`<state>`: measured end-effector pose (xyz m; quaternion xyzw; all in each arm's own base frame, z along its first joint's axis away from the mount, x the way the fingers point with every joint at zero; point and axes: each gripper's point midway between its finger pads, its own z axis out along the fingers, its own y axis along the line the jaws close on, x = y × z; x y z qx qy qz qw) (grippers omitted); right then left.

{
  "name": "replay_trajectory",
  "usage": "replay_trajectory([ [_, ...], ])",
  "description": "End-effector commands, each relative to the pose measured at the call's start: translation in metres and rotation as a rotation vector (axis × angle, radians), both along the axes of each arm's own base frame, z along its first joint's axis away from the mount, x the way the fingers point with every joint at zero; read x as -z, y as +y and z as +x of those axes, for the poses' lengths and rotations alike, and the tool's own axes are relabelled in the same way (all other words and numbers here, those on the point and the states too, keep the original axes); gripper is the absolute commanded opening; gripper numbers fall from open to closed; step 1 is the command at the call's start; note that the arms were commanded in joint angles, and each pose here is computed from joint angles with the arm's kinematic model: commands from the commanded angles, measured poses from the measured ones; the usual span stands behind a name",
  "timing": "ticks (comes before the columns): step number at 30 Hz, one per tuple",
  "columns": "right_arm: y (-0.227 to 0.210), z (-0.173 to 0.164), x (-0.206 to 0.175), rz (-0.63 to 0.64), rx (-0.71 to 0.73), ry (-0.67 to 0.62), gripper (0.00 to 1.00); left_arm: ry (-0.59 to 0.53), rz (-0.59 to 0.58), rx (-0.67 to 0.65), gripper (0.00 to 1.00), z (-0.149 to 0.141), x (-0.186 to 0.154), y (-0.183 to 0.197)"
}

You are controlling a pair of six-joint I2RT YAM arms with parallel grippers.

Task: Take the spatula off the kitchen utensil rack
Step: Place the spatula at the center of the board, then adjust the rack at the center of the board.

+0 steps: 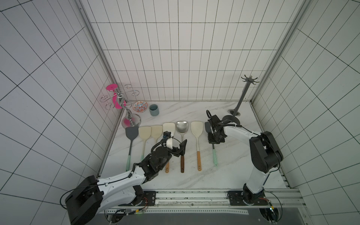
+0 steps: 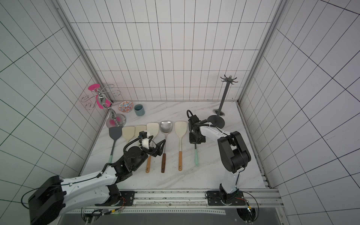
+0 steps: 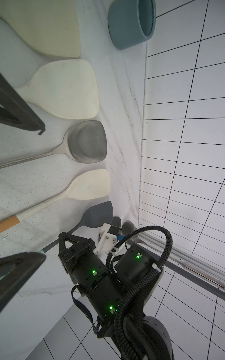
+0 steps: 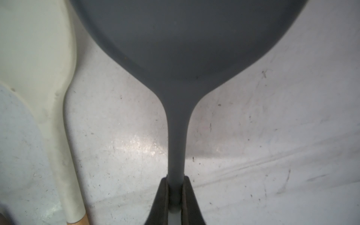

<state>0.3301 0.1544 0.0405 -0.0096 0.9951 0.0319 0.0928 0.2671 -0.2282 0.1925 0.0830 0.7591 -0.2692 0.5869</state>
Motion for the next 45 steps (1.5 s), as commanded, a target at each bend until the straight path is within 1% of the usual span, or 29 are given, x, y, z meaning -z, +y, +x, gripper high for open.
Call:
replay_trajectory([
  [1,0.006,0.006,-0.007,0.007,-0.007,-0.019,0.14,-0.006,-0.016,0.000,0.97,0.000,-0.001,0.002],
  [4,0.004,0.004,-0.008,0.004,-0.008,-0.021,0.21,-0.006,-0.018,0.003,0.97,0.000,-0.001,0.002],
  [6,0.004,0.003,-0.009,0.005,-0.010,-0.023,0.28,-0.007,-0.017,0.004,0.97,0.000,-0.001,0.001],
  [9,0.003,0.001,-0.011,0.006,-0.013,-0.024,0.35,-0.005,-0.019,0.007,0.97,-0.001,-0.001,0.001],
  [14,0.000,-0.004,-0.020,0.014,-0.015,-0.048,0.48,-0.001,-0.018,0.014,0.97,-0.001,0.001,-0.001],
  [19,-0.001,-0.006,-0.040,0.050,-0.017,-0.122,0.67,0.007,-0.018,0.036,0.97,-0.002,0.006,-0.006],
  [22,-0.001,-0.009,-0.056,0.082,-0.020,-0.175,0.78,0.016,-0.015,0.069,0.98,-0.002,0.010,-0.014],
  [28,-0.015,-0.009,-0.086,0.101,0.027,-0.290,0.84,0.050,0.008,0.196,0.97,-0.006,0.022,-0.042],
  [31,-0.024,-0.006,-0.099,0.168,0.069,-0.343,0.85,0.054,0.014,0.259,0.97,-0.010,0.025,-0.054],
  [33,-0.027,-0.003,-0.110,0.263,0.084,-0.376,0.86,0.058,0.015,0.270,0.97,-0.010,0.026,-0.056],
  [34,-0.032,-0.001,-0.115,0.286,0.100,-0.392,0.85,0.059,0.015,0.271,0.97,-0.011,0.027,-0.057],
  [38,-0.055,0.005,-0.132,0.350,0.174,-0.449,0.87,0.056,0.014,0.268,0.97,-0.011,0.026,-0.055],
  [43,-0.088,0.023,-0.152,0.488,0.300,-0.541,0.86,0.046,0.004,0.264,0.97,-0.012,0.022,-0.053],
  [45,-0.099,0.032,-0.157,0.501,0.329,-0.579,0.86,0.043,0.001,0.263,0.97,-0.013,0.021,-0.052],
])
